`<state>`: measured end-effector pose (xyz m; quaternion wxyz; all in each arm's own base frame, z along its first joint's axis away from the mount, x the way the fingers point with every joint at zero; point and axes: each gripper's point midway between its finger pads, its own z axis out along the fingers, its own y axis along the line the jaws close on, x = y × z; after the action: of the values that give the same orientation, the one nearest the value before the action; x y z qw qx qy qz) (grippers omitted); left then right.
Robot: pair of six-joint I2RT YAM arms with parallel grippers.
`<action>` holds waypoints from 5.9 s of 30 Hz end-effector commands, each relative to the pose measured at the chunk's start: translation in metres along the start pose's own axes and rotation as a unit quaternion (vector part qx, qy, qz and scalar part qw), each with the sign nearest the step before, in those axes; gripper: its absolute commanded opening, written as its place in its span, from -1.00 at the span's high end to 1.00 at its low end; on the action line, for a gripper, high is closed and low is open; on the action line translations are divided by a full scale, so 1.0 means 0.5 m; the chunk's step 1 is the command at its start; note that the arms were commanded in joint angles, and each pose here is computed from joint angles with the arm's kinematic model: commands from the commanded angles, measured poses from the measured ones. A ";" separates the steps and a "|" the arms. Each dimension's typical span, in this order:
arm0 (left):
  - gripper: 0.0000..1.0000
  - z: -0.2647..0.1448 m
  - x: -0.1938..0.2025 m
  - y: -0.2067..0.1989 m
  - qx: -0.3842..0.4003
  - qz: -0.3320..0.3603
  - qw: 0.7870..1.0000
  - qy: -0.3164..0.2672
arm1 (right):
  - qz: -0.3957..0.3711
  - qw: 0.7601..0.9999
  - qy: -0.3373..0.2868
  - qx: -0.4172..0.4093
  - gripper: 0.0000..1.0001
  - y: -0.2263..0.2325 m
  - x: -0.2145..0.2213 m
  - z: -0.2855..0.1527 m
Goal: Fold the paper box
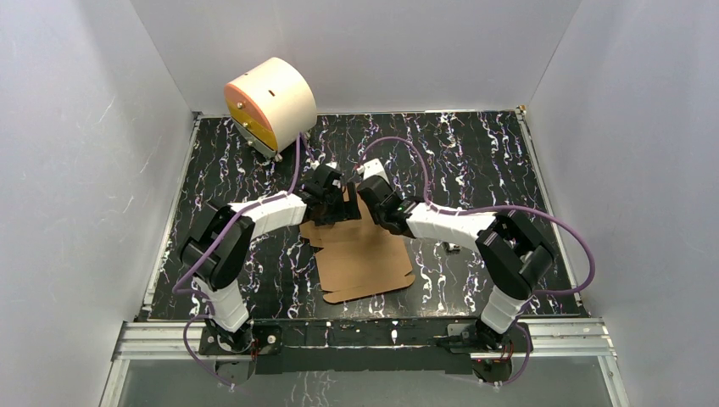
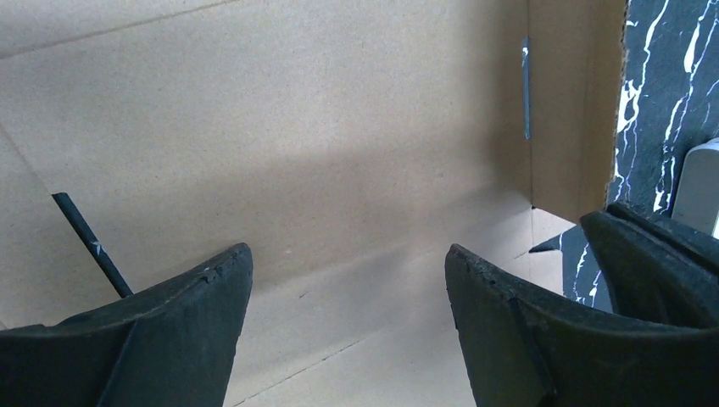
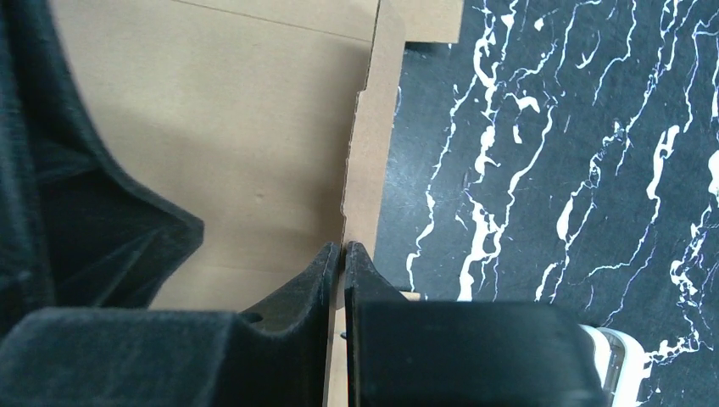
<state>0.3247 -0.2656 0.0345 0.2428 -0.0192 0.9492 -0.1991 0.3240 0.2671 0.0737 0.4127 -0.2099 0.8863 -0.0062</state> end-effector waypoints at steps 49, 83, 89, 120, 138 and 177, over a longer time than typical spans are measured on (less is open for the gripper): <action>-0.63 -0.051 0.054 0.004 -0.002 0.016 1.000 0.014 | 0.219 0.964 0.024 -0.148 -0.12 -0.052 0.101 -0.018; -0.62 -0.027 0.080 0.021 -0.011 0.008 0.999 0.029 | 0.228 0.947 0.034 -0.223 -0.29 -0.003 0.062 -0.043; -0.62 -0.023 0.082 0.023 -0.012 0.008 0.999 0.030 | 0.224 0.946 0.016 -0.233 -0.28 -0.005 0.027 -0.064; -0.62 -0.037 0.072 0.018 -0.006 0.004 1.000 0.015 | 0.184 0.950 0.038 -0.248 -0.17 0.052 0.024 -0.046; -0.68 -0.228 -0.067 0.089 -0.029 -0.047 0.993 -0.100 | 0.172 0.973 0.023 -0.152 -0.63 -0.077 0.038 -0.080; -0.28 -0.138 -0.031 0.247 -0.070 -0.163 0.984 -0.029 | 0.308 0.946 -0.027 -0.100 -0.97 -0.291 0.095 -0.081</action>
<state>0.3035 -0.1178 0.0478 0.2176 -0.1908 0.9464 -0.1433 0.2938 0.0876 0.0477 0.3324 0.0847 0.9261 0.1570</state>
